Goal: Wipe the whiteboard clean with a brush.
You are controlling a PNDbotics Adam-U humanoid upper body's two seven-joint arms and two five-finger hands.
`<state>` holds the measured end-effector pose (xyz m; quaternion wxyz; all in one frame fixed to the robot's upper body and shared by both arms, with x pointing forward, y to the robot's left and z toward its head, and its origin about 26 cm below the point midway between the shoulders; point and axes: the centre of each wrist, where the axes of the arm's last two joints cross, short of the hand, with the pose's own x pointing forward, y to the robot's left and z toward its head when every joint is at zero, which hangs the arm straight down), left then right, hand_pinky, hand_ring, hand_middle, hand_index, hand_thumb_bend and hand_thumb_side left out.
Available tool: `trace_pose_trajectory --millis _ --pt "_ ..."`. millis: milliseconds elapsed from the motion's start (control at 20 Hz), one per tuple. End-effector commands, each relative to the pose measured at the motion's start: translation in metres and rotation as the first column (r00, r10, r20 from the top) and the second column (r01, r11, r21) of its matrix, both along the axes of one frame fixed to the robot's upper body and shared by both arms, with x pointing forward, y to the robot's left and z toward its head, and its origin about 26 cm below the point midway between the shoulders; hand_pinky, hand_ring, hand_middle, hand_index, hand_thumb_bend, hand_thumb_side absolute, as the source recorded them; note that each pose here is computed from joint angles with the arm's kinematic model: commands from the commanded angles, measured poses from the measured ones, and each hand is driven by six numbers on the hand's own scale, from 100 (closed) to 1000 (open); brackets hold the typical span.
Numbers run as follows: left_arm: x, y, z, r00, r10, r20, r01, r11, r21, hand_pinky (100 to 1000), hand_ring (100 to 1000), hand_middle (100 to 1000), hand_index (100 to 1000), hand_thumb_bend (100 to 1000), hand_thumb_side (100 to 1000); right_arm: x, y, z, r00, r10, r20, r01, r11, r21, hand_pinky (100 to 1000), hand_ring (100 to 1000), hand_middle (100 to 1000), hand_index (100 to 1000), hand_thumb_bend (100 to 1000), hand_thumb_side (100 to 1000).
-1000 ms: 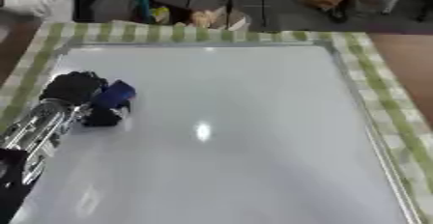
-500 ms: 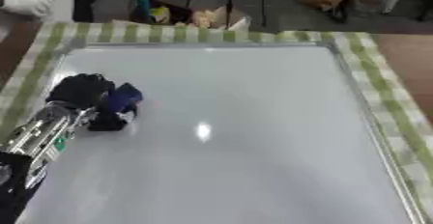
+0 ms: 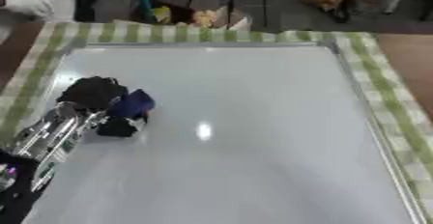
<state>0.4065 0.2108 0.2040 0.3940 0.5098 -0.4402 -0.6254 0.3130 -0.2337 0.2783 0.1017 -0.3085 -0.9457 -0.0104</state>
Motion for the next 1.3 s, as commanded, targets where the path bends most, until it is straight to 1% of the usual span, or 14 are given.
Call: trace_pose_trajectory --millis 50,350,600,900,1300 --pt "-0.004 -0.002 0.001 1.000 -0.020 -0.020 0.020 1.000 0.006 125 406 466 715 102 826 -0.003 0.000 0.006 1.000 0.010 0.023 -0.010 1.000 -0.008 818 886 715 825 100 1000" --pt "-0.002 0.000 0.002 1.000 0.007 -0.013 -0.008 1.000 -0.006 124 405 465 715 111 830 -0.003 0.000 0.006 1.000 0.011 0.024 -0.011 1.000 -0.010 818 886 716 825 100 1000" --pt "0.005 0.011 -0.004 0.997 0.076 -0.010 -0.077 0.997 -0.021 121 402 463 713 117 828 -0.003 0.000 0.006 1.000 0.012 0.024 -0.011 1.000 -0.011 819 886 716 826 100 1000" --pt "0.017 0.026 -0.013 0.985 0.173 -0.009 -0.173 0.984 -0.030 127 405 465 713 120 824 -0.003 0.000 0.006 1.000 0.011 0.025 -0.011 1.000 -0.011 819 886 716 826 100 1000" --pt "0.025 0.040 -0.019 0.971 0.238 0.010 -0.238 0.971 -0.040 124 403 463 711 111 816 -0.003 0.000 0.006 1.000 0.011 0.025 -0.011 1.000 -0.011 819 886 716 827 100 1000"
